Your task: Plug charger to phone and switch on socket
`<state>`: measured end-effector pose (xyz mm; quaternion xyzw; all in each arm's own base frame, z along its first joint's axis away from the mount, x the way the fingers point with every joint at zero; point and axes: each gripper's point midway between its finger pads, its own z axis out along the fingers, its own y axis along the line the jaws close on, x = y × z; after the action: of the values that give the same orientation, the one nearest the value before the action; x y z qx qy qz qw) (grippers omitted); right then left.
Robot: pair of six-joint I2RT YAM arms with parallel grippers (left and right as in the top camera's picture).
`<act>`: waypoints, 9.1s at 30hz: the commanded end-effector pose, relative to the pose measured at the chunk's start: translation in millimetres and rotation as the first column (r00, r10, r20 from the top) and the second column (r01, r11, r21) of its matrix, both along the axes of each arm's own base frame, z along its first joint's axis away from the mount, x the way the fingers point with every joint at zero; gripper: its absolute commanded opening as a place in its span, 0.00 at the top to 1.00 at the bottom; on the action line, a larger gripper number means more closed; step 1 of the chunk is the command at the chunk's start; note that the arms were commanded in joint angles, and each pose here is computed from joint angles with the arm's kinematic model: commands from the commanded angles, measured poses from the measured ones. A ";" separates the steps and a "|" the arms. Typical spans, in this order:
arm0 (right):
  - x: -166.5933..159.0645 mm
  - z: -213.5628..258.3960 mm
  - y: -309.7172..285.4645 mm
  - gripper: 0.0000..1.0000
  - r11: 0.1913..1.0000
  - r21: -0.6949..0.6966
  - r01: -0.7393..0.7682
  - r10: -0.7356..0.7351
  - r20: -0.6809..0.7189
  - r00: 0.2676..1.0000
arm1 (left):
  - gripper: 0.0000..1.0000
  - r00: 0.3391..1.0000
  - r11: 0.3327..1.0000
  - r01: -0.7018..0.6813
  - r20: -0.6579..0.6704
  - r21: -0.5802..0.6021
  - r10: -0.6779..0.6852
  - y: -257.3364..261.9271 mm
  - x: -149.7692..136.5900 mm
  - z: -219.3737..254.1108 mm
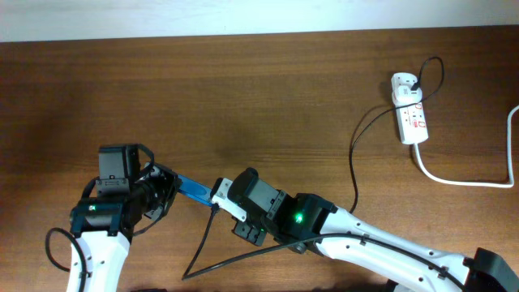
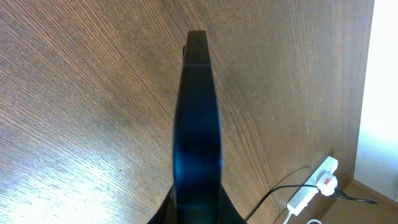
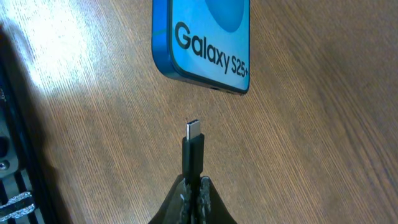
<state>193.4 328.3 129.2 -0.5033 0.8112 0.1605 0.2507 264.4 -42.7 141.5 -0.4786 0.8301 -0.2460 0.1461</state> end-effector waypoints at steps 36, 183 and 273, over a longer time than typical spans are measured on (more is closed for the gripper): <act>6.8 -4.9 17.9 0.96 0.999 0.041 -0.003 0.004 -0.009 1.000 | 1.00 0.995 0.996 0.078 0.054 0.036 -0.080 -2.5 4.0 9.1; 2.2 -7.0 23.1 0.96 0.979 0.122 0.164 -0.132 -0.239 0.962 | 1.00 0.990 0.988 0.118 0.063 0.101 -0.125 3.1 4.1 7.4; 11.3 -74.8 33.9 0.58 0.948 -0.046 -0.315 0.315 0.000 0.949 | 1.00 1.000 0.991 -0.020 -0.001 0.131 0.020 50.5 27.8 -22.2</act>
<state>208.8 358.1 74.1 -0.6091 0.7386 0.1656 0.2367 286.8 13.9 112.9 -0.4750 0.8480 -0.1478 0.1829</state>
